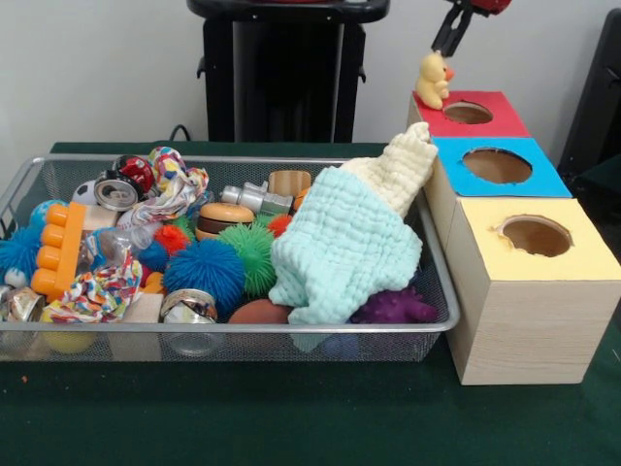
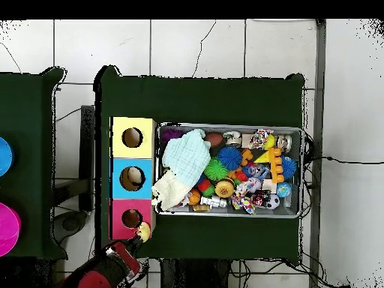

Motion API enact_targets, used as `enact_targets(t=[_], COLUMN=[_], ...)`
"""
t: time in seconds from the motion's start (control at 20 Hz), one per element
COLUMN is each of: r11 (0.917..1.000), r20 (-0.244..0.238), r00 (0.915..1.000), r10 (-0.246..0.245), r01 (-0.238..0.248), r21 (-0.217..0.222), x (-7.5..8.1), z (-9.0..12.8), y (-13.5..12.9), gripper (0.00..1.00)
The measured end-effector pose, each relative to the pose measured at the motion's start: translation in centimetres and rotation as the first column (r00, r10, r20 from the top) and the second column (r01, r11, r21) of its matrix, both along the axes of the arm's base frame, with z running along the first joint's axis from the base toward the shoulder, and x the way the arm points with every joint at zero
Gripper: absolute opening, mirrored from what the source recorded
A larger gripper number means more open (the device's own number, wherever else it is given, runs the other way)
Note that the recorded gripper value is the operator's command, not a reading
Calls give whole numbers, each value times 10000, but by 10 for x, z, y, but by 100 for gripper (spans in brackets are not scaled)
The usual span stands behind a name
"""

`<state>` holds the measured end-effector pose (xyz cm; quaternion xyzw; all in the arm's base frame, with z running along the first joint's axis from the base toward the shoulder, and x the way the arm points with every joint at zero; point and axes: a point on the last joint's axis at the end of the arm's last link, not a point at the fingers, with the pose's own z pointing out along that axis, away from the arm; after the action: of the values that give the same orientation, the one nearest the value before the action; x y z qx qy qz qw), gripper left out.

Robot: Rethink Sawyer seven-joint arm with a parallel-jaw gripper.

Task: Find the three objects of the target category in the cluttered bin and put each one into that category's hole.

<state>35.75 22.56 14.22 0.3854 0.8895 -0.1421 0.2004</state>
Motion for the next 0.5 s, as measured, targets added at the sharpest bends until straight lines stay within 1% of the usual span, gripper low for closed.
enact_targets(t=[0.25,0.4,0.5], r11=[9995,9982,9977], r20=[202,55,-15], r00=[9994,9983,9977], r10=[-276,-578,-673], r01=[279,579,673], r21=[-146,-132,-116], x=[8,14,16], z=[13,23,25], y=[-13,-18,-19], gripper=[0,0,0])
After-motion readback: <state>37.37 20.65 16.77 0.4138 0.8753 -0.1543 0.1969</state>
